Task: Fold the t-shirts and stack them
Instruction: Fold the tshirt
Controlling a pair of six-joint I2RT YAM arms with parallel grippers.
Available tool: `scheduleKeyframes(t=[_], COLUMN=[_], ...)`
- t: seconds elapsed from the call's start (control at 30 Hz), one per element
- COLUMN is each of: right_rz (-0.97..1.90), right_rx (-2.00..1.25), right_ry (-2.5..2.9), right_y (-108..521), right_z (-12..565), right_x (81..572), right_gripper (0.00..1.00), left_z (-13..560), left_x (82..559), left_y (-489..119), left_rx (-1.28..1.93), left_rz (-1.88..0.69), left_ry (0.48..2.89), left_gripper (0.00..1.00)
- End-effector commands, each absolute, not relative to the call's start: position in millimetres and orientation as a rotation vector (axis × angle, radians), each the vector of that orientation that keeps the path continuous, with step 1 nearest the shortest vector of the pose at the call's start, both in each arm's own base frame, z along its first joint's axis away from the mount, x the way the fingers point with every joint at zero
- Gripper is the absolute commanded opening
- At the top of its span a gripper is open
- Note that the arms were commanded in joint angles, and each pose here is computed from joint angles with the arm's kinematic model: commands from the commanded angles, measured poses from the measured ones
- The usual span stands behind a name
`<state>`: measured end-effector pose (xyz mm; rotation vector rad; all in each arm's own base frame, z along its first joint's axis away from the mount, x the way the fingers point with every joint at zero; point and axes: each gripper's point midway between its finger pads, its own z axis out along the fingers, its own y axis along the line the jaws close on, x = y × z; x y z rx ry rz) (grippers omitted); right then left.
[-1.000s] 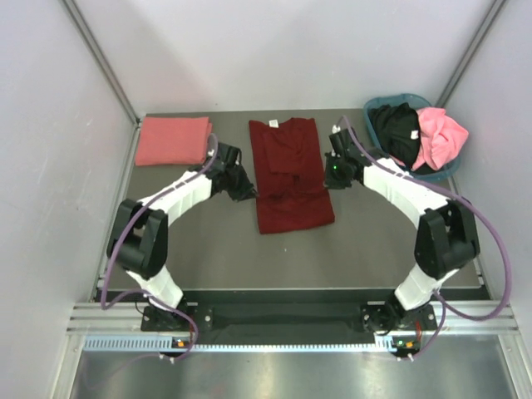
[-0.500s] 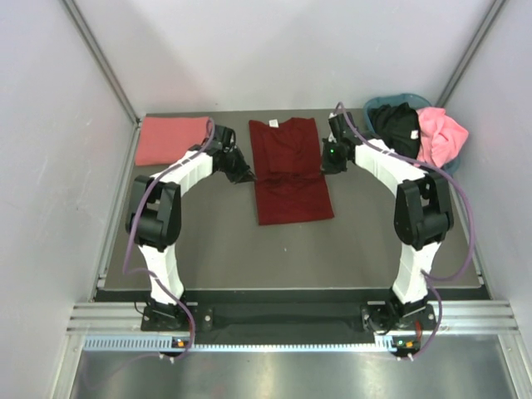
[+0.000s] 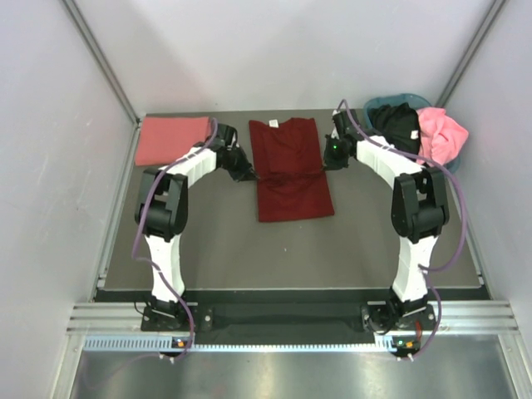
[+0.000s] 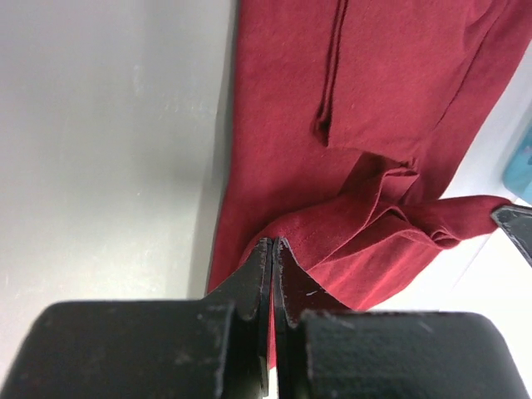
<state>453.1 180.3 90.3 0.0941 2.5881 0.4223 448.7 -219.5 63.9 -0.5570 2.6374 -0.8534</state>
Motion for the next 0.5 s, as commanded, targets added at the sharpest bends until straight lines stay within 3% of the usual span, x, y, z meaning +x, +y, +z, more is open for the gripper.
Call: scheduleKeyframes(t=[0.0,0.47], right_rz=[0.447,0.486], right_rx=[0.087,0.081], right_ry=[2.51,2.516], right_y=[178.4,185.3], right_z=[106.7,92.9], right_x=[478.7,498.0], right_gripper=[0.0,0.01], left_z=[83.6,65.4], left_x=[467.4,479.3], left_y=[-224.4,-212.6], left_rx=[-0.512,-0.569], left_rz=[-0.919,-0.846], left_ry=[2.568,2.589], left_gripper=[0.0,0.0])
